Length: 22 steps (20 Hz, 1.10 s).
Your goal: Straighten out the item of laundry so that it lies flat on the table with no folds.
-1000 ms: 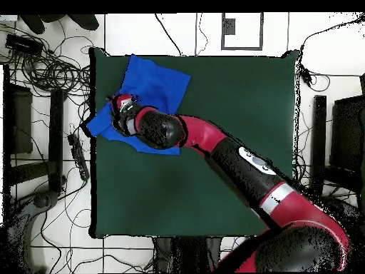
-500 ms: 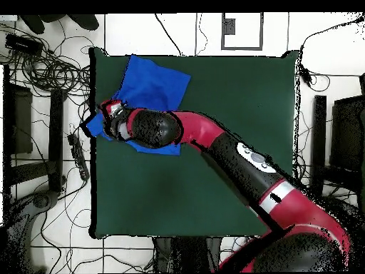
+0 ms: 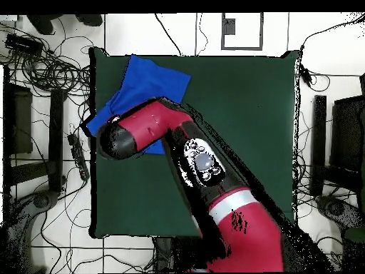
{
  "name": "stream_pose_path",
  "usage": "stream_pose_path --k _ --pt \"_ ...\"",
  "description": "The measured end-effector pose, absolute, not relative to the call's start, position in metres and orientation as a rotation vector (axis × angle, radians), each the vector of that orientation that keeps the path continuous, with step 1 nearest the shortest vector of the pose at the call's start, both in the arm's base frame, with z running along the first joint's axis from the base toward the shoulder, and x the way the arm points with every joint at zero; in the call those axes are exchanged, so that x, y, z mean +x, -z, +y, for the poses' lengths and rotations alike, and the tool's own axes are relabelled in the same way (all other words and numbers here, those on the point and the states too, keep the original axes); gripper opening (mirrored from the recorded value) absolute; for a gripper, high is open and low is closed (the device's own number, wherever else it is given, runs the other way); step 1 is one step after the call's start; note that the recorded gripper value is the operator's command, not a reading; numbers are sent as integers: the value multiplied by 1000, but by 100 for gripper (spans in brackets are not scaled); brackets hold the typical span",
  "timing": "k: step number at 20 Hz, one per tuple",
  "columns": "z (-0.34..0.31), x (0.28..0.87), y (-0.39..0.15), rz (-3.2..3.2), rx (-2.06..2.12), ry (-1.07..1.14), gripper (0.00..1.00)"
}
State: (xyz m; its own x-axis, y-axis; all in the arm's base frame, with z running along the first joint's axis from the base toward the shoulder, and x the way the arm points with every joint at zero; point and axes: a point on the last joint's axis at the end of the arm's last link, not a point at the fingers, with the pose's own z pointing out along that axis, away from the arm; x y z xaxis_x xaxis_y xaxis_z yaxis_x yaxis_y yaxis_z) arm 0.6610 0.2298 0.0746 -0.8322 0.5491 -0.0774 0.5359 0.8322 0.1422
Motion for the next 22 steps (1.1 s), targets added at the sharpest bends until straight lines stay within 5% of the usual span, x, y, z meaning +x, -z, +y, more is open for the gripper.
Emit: stream_pose_path --k 6,22 --pt "171 700 -113 2716 719 210 100" --pt "23 792 -156 2372 770 511 100"
